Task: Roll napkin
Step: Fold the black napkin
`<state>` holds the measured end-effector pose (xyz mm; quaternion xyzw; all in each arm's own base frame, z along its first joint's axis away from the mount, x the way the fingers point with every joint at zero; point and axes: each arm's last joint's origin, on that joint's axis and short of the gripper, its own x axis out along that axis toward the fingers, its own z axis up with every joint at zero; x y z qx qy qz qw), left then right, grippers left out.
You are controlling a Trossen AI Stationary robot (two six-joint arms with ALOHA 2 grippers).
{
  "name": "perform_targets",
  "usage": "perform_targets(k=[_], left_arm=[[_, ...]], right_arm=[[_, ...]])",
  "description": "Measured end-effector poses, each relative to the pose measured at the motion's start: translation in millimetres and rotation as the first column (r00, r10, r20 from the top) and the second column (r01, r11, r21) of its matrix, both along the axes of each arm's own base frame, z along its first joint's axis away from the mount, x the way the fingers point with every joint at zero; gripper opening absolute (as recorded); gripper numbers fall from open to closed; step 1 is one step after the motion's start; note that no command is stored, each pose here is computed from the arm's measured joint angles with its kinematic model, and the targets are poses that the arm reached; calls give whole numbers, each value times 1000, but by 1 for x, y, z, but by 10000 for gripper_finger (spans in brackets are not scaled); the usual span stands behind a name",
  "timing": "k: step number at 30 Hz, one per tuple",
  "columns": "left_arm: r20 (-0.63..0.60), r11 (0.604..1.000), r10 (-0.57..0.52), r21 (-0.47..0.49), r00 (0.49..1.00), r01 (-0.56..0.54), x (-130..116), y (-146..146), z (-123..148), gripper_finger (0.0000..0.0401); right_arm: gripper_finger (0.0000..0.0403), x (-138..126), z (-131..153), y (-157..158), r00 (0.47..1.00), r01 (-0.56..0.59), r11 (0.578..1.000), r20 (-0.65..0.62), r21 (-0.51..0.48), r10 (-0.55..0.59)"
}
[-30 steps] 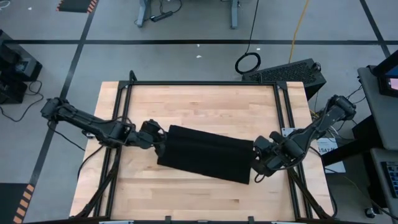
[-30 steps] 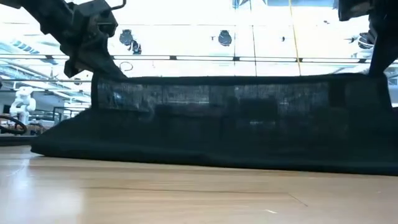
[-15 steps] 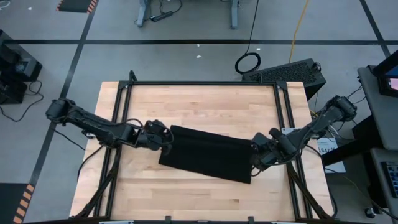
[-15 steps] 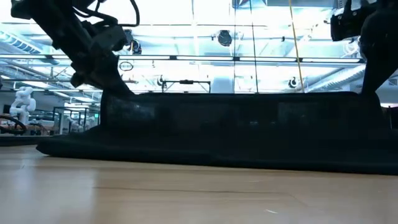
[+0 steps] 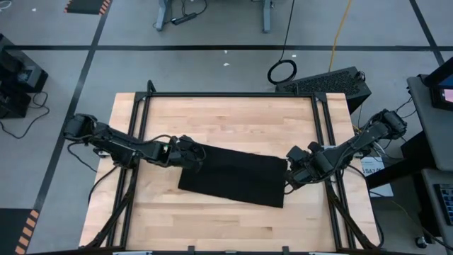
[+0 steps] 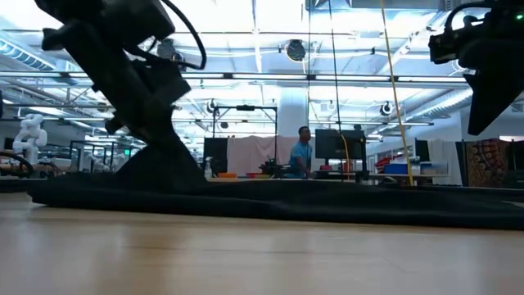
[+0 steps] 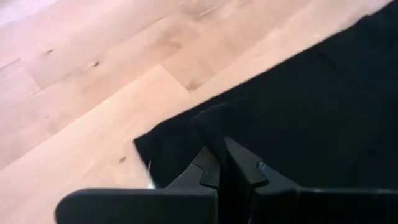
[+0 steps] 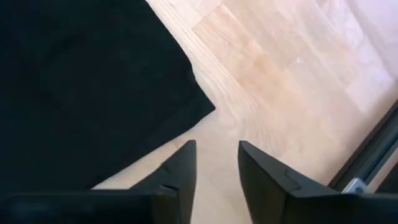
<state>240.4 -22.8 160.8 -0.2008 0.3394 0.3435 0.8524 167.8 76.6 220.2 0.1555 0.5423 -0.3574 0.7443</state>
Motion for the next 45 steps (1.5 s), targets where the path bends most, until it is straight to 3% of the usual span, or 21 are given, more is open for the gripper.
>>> perform_targets(k=[6, 9, 13, 15, 20, 25, 30, 36, 45], left_arm=[[-3, 1000, 25, -2, 1000, -25, 4, 6, -6, 11], [-3, 999, 21, -30, 1000, -21, 5, 8, -5, 11], [8, 997, -5, -79, 1000, 5, 6, 8, -2, 11], [7, 995, -16, -98, 1000, 17, 6, 8, -3, 11], [28, 992, -28, -118, 999, 31, 8, 7, -1, 11], [30, 989, -43, -140, 999, 47, 8, 6, -2, 11], [29, 986, -53, -154, 998, 57, 8, 6, -2, 11], [29, 986, -52, -154, 998, 56, 8, 6, -2, 11], [29, 986, -51, -155, 998, 55, 9, 6, -2, 11]], right_arm=[[148, 7, 0, 1, 982, 160, 980, 81, 119, -170], [150, 18, -1, -9, 916, 365, 878, 51, 310, -399], [154, 38, 3, -36, 810, 487, 697, 26, 526, -586], [161, 43, 3, -57, 790, 497, 673, 36, 548, -613], [187, 41, 2, -105, 828, 460, 725, 48, 512, -559], [196, 38, -4, -129, 892, 374, 765, 23, 524, -451], [189, 46, -25, -133, 937, 276, 788, 28, 550, -348], [170, 48, -47, -132, 962, 245, 811, -30, 531, -271], [145, 53, -66, -132, 963, 248, 793, -55, 556, -263]])
